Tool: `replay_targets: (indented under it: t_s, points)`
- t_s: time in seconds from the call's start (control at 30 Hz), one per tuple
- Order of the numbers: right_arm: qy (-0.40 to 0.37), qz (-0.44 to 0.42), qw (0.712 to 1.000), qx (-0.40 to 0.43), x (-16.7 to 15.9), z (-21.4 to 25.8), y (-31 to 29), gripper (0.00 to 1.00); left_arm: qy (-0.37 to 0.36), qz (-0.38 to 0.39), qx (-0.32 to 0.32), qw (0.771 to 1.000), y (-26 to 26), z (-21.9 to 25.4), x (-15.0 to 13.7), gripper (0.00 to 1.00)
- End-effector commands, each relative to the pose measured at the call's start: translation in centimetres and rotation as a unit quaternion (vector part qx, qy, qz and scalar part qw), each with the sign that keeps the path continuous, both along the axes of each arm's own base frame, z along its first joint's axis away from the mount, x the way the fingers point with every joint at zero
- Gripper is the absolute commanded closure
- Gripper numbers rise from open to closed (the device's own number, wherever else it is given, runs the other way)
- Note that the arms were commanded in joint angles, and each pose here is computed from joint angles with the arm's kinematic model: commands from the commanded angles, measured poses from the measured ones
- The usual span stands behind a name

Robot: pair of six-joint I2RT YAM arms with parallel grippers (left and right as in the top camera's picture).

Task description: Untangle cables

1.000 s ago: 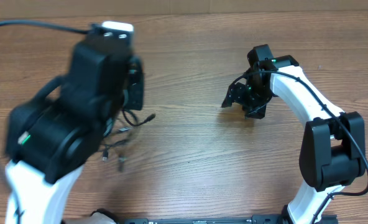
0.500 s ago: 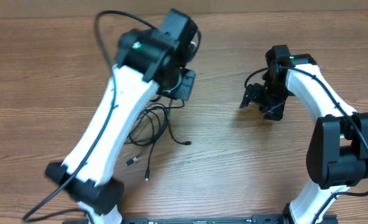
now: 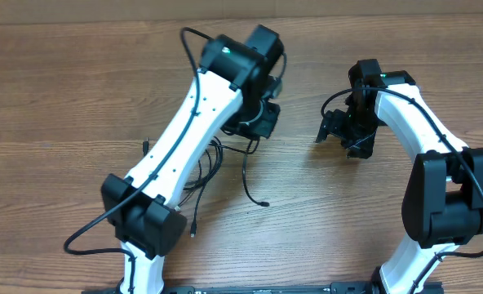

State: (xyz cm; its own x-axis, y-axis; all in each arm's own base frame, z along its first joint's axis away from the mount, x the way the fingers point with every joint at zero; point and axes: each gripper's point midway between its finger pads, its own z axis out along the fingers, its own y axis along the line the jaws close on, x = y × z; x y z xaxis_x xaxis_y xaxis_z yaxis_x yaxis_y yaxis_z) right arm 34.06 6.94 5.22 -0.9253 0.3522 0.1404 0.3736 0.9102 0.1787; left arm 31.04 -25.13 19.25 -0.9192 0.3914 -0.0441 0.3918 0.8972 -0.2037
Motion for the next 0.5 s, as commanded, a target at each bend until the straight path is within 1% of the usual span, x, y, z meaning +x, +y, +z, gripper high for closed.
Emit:
replay_targets:
  t_s: [0.0,0.17,0.33,0.47]
  points:
    - [-0.012,0.001,1.000,-0.004,0.1,0.6,-0.3,0.18,0.022,-0.033,0.001,0.999,-1.5,-1.3,-1.1,0.96]
    - [-0.012,0.001,1.000,-0.006,0.1,0.6,-0.3,0.18,0.054,-0.056,0.025,0.997,-2.8,-3.5,-2.6,0.95]
    - [-0.014,0.002,0.999,-0.030,0.2,0.5,-1.1,0.18,0.082,-0.078,0.048,0.992,-4.0,-5.7,-4.0,0.95]
    - [-0.015,0.002,0.999,-0.040,0.2,0.4,-1.5,0.15,0.096,-0.097,0.061,0.989,-5.1,-7.2,-5.1,0.86]
